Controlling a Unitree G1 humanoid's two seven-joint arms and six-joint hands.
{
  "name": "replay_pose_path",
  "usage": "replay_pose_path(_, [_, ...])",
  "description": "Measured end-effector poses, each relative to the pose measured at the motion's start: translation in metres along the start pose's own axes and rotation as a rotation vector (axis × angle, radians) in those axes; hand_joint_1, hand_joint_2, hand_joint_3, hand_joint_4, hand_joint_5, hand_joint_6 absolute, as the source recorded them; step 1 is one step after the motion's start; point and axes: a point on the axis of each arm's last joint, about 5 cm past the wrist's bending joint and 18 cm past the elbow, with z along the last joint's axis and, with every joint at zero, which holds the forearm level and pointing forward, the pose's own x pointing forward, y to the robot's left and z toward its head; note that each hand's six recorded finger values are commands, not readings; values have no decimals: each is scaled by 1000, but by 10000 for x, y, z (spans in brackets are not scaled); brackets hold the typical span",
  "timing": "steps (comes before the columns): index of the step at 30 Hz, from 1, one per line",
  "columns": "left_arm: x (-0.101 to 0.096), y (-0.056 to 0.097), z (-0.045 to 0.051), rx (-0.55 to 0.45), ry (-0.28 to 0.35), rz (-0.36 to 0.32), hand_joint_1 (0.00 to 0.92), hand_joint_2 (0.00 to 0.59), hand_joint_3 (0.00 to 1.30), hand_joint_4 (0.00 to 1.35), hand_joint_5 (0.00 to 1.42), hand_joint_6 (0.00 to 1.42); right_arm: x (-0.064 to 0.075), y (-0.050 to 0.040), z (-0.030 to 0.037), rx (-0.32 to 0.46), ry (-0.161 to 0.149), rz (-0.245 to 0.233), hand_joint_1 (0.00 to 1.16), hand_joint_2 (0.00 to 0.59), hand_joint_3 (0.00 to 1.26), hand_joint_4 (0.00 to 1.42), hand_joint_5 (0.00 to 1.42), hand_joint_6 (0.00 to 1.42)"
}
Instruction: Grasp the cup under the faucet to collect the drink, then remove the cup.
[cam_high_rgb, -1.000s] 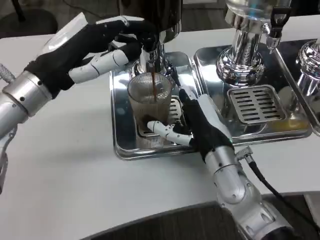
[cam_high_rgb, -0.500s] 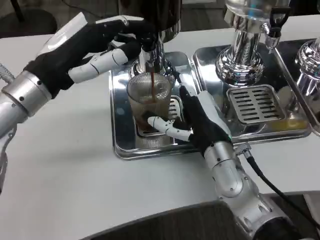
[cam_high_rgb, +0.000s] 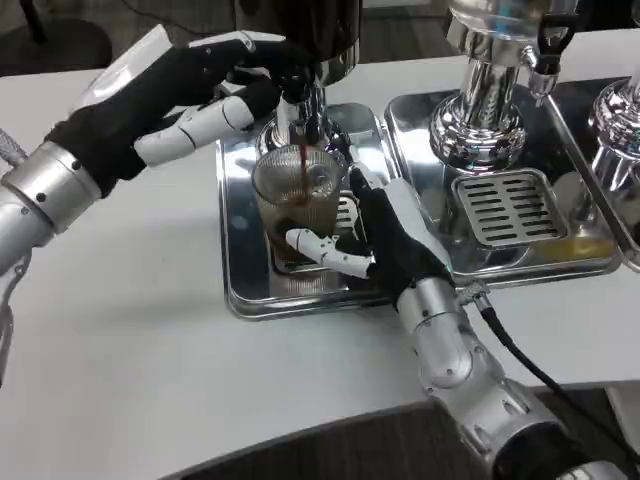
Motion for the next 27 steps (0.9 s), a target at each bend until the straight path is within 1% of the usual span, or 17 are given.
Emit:
replay_pose_path(7, [-13,1,-3,-2,3,2,11,96,291,284,335,581,15,30,14,3,6,-3,573,186,0,0,0,128])
replay_pose_path(13, [-21,-2,-2,-4,5,3,12,99,292,284,342,582,30,33,20,0,6,-2,579,187,0,0,0,128])
replay_pose_path(17, [-32,-4,0,-7,6,7,12,100,300,286,368,619,28,34,19,2,2,-1,583,187,0,0,0,128])
replay_pose_path(21, [-46,-6,-5,-13,6,13,0,73,300,287,387,625,28,35,19,2,1,-1,586,188,0,0,0,128])
replay_pose_path(24, [-77,-7,-17,-29,4,42,0,70,300,285,389,625,27,35,20,5,-1,1,587,188,0,0,0,128])
replay_pose_path(27, [-124,29,-17,-45,-6,136,0,68,300,266,384,611,22,35,17,8,-2,-1,588,188,0,0,0,128])
